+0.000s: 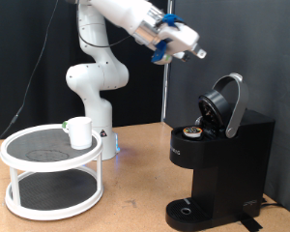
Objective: Make a cup of coffee with the keurig machine
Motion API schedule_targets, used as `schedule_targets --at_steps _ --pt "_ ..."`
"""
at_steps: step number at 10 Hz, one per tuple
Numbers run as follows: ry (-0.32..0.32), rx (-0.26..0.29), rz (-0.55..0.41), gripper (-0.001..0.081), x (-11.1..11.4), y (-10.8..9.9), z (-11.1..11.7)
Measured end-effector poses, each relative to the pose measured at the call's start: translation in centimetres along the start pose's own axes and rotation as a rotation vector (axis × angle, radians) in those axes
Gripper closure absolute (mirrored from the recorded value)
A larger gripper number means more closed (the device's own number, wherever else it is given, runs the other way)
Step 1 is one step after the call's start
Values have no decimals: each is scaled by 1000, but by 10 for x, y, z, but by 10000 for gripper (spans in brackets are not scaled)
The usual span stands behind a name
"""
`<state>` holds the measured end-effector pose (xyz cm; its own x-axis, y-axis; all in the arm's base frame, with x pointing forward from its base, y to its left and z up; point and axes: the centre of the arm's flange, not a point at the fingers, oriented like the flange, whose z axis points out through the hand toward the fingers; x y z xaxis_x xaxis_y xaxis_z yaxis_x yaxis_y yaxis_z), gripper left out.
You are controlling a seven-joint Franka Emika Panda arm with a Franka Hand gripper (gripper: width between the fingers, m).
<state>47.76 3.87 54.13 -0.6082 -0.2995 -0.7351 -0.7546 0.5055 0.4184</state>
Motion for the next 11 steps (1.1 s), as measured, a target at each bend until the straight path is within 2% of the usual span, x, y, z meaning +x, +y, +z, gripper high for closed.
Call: schedule_targets --at_steps 1,3,4,5,8,11 --pt "-6 -10 -3 72 -9 5 11" --pt "-12 5 -3 72 -27 18 32" --pt "5 16 7 72 -35 25 42" --pt "23 30 22 72 -41 26 48" --pt "-5 30 18 72 -47 28 51" --pt "9 60 44 72 -74 45 78"
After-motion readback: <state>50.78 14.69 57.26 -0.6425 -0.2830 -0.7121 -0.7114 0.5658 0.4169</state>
